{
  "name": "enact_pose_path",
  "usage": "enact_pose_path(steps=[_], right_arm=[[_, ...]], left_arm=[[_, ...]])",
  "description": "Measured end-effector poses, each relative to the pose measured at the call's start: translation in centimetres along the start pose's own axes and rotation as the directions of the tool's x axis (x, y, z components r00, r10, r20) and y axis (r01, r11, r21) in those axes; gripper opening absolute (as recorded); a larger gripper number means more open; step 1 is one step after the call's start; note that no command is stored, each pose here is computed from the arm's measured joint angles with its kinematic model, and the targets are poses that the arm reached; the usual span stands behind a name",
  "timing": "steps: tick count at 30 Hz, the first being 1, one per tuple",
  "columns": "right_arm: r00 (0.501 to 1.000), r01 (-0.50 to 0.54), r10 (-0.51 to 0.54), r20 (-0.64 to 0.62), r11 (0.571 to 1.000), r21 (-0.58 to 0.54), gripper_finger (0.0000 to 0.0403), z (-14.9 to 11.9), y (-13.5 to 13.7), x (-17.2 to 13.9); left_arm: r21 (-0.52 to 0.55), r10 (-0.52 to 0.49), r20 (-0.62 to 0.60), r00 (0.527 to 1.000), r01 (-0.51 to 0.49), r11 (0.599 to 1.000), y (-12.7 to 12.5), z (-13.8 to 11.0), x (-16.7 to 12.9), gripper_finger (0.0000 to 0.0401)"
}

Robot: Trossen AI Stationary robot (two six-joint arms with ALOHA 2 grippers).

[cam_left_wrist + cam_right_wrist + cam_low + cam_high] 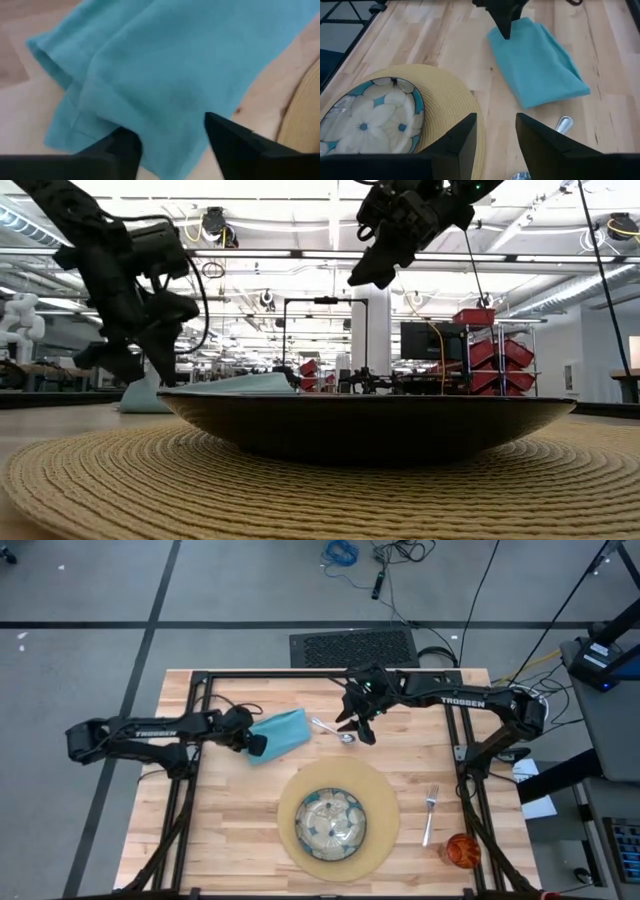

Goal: Set table place
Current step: Fold the blue napkin

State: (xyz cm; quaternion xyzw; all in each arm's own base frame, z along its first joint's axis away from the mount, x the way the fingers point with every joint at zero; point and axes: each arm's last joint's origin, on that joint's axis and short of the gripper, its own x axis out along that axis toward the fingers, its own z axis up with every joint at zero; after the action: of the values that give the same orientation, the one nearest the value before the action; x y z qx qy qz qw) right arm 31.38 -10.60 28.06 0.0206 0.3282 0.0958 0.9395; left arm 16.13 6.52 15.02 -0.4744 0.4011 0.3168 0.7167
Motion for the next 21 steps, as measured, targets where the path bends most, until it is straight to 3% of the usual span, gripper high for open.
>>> enact_pose_path(steps=[6, 8, 15, 21], right_arm=[[1.0, 0.0, 0.0, -0.003, 1.0, 0.0, 0.0127, 0.0, 0.0, 0.0], [1.0, 0.0, 0.0, -0.003, 1.0, 0.0, 0.0127, 0.0, 0.0, 0.0], [1.0, 0.004, -0.004, -0.002, 1.0, 0.004, 0.0127, -0.2, 0.0, 0.1], [0.999, -0.004, 0.006, -0.04, 0.998, 0.055, 0.0116, -2.1, 0.0, 1.1]], left_arm=[[0.096, -0.067, 0.054, 0.996, 0.062, 0.993, -1.2, 0.9, -0.6, 0.0041], [0.133, -0.101, 0.073, 0.992, 0.091, 0.987, -1.8, 1.3, -1.4, 0.0011], [0.383, -0.195, 0.112, 0.974, 0.139, 0.913, -5.1, 3.3, -5.7, 0.0001], [0.649, -0.282, 0.261, 0.923, 0.049, 0.759, -9.8, 5.7, -14.2, 0.0]])
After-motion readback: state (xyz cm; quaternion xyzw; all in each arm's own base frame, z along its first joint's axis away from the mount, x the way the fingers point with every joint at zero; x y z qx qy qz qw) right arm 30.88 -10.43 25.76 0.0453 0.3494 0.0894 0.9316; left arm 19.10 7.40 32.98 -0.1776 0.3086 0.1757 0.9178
